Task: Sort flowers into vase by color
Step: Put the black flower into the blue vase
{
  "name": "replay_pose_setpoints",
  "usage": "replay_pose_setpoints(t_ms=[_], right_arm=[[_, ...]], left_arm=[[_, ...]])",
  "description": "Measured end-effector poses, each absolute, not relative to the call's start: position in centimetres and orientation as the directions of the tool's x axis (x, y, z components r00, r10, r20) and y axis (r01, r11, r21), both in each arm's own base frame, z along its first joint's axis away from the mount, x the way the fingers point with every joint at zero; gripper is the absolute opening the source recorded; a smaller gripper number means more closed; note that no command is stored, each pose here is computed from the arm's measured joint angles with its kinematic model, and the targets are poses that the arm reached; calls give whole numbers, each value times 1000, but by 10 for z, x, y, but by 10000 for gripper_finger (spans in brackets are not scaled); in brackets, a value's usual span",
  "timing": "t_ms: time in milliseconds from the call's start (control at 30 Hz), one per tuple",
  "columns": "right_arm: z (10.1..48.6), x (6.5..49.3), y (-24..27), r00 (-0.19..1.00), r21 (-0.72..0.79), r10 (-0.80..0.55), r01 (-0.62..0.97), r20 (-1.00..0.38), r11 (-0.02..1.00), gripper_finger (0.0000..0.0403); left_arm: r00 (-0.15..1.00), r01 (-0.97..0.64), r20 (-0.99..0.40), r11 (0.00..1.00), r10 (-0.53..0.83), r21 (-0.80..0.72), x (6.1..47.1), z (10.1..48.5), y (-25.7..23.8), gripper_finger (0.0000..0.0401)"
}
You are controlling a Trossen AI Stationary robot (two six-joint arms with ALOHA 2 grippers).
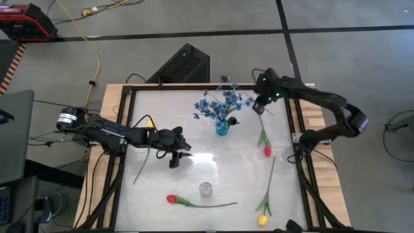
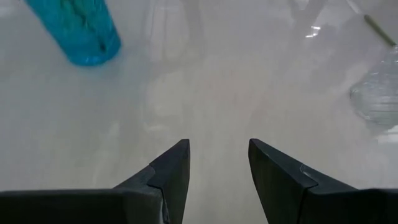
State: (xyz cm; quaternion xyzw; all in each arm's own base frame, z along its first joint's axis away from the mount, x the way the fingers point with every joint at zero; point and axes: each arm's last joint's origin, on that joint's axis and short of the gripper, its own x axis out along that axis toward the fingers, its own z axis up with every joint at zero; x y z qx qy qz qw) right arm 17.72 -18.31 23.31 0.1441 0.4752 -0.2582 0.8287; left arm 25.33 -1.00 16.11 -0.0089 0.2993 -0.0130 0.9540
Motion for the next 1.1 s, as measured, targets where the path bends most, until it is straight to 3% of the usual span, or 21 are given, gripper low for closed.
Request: replay_pose_setpoints(t_ms=[233,467,633,867,967,1100], right_arm=[[289,162,-165,535,-14,-545,705,-646,709,14],[341,157,-138,714,-53,-634,651,-296,758,14],[365,158,-123,784,-53,-613,611,-100,790,14],[389,177,-112,861,-65,-474,492,185,868,14],[398,187,-109,853,-84,-414,460,318,884,14],[401,203,-115,840,-67,-339,402,423,913,14]], left_arm=[[871,-13,-491,999,27,32,254,175,-2,153],[944,39,-331,995,-8,87,243,209,4,153],[986,-14,-164,987,40,157,221,246,15,153],[924,-250,311,967,223,49,195,307,41,153],[900,-275,351,961,258,1,196,328,62,153],[922,-202,336,979,192,-6,210,351,94,153]])
